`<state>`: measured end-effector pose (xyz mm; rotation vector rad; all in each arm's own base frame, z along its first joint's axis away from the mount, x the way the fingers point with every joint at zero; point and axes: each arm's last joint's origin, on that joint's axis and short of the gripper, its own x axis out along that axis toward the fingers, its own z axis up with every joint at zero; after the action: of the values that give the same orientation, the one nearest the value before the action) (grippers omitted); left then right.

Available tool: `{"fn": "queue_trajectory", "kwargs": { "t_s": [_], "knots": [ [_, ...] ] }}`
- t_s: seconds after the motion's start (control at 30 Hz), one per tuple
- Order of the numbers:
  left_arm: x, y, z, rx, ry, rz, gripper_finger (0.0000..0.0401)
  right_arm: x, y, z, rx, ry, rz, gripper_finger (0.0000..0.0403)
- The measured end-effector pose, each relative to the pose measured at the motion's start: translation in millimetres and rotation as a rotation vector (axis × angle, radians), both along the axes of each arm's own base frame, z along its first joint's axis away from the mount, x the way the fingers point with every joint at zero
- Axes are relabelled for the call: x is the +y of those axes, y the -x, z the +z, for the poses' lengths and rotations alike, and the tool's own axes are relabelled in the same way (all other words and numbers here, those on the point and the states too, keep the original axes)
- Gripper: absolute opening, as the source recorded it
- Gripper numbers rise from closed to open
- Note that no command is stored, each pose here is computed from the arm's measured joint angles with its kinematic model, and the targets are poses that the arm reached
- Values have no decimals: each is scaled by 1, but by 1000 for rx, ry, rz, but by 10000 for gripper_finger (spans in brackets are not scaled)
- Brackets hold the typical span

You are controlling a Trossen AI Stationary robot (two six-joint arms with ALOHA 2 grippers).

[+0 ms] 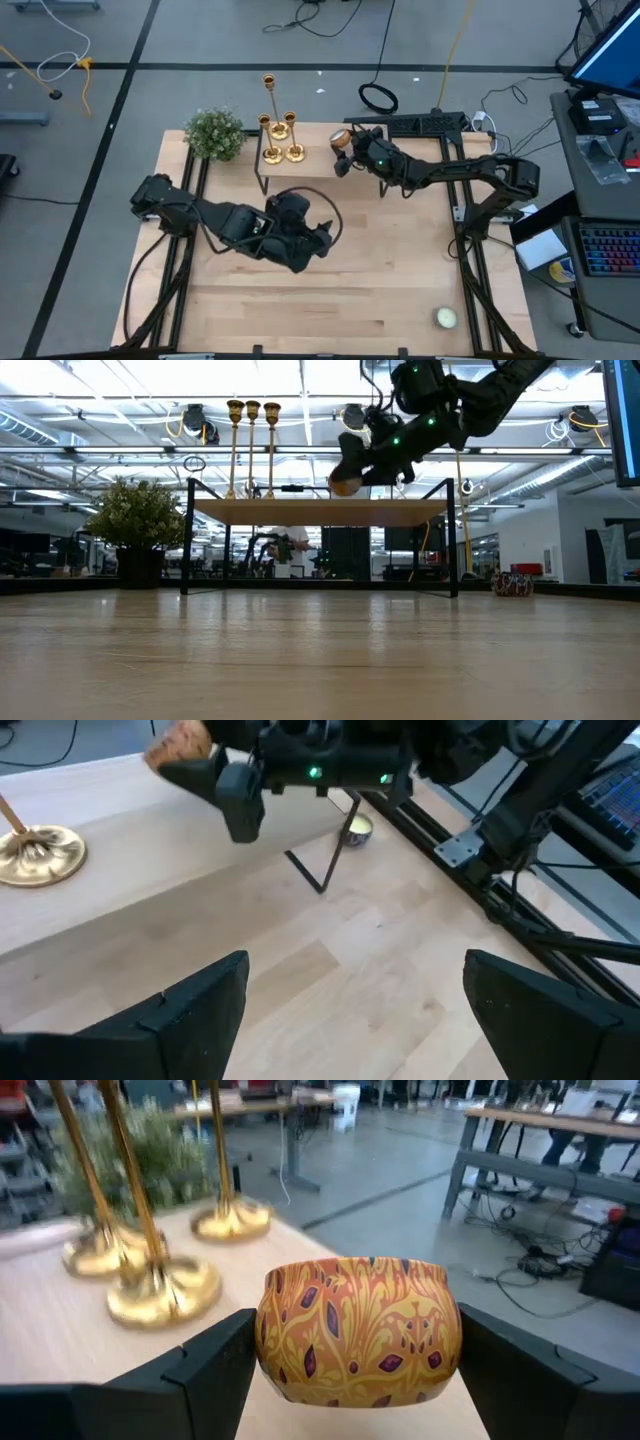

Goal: Pick & Place candle stick holders
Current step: Put the orange patterned scented candle on the shelf

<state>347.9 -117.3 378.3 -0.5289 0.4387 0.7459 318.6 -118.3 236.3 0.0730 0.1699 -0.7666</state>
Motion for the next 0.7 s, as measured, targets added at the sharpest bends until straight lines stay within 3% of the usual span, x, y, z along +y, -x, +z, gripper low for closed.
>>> {"fn": "queue_trajectory", "kwargs": {
  "t_s": [0.2,0.7],
  "knots": [
    [-11,6,0,-6,-19,-7,365,-2,-5,-15,62,-1,1,298],
    [-16,10,-1,2,-33,-6,365,-6,-2,-18,101,-5,-10,315]
  ]
}}
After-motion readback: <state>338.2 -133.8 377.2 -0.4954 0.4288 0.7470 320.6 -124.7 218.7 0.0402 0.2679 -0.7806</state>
